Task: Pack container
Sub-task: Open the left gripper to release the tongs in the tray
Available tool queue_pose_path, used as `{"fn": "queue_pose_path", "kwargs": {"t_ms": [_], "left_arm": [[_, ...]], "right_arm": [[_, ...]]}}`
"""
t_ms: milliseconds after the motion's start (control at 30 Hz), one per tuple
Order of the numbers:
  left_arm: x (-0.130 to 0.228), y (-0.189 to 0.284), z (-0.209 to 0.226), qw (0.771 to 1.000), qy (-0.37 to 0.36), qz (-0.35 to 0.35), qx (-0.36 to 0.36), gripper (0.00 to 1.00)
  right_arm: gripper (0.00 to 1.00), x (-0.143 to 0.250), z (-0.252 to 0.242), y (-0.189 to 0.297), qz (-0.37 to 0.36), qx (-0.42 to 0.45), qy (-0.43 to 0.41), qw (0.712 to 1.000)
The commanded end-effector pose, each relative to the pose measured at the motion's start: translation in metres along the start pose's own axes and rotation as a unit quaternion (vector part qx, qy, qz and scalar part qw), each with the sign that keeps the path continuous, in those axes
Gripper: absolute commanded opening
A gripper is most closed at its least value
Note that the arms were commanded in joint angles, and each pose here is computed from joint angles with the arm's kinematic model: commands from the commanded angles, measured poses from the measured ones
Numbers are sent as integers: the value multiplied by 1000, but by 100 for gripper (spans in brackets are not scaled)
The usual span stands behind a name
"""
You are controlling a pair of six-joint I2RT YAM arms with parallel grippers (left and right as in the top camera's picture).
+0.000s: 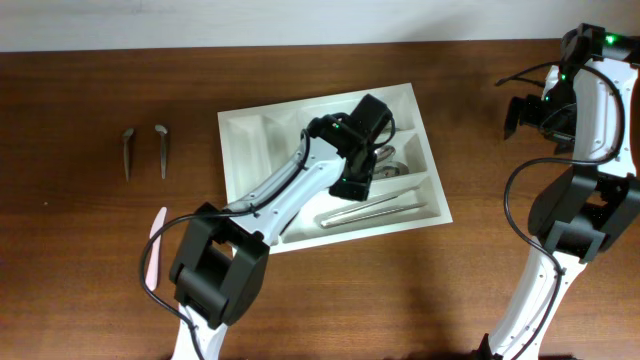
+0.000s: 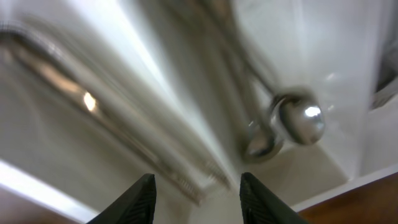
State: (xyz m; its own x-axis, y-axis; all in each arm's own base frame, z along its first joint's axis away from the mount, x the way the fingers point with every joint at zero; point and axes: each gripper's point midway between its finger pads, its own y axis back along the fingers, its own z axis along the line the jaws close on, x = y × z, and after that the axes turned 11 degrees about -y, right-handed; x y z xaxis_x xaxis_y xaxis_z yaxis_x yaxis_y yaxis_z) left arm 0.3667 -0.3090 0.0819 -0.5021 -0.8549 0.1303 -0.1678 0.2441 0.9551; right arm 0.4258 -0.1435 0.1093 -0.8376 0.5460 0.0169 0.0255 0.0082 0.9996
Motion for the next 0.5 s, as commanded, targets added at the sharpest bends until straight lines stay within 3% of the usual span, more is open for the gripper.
{"fn": "queue_pose_path", "kwargs": {"t_ms": [0,133,200,233,300,367,467], "left_arm": [[-35,22,-29,992,-93,-72,41,52],[-68,60,-59,957,-226,-174,60,70],[-88,83,-64,939,-258,-224,46,85],[-94,88,-63,934,-265,-236,39,87],[-114,106,-59,913,-300,-275,6,87],[-137,122,-47,886,-346,-305,-47,96],[-167,135,-18,843,-413,-310,-150,99]], "right_arm": [[99,1,3,1,0,-4,6,1000],[99,1,3,1,0,-4,6,1000],[99,1,3,1,0,-4,6,1000],[99,1,3,1,0,-4,6,1000],[99,1,3,1,0,-4,6,1000],[99,1,3,1,0,-4,6,1000],[99,1,3,1,0,-4,6,1000]]}}
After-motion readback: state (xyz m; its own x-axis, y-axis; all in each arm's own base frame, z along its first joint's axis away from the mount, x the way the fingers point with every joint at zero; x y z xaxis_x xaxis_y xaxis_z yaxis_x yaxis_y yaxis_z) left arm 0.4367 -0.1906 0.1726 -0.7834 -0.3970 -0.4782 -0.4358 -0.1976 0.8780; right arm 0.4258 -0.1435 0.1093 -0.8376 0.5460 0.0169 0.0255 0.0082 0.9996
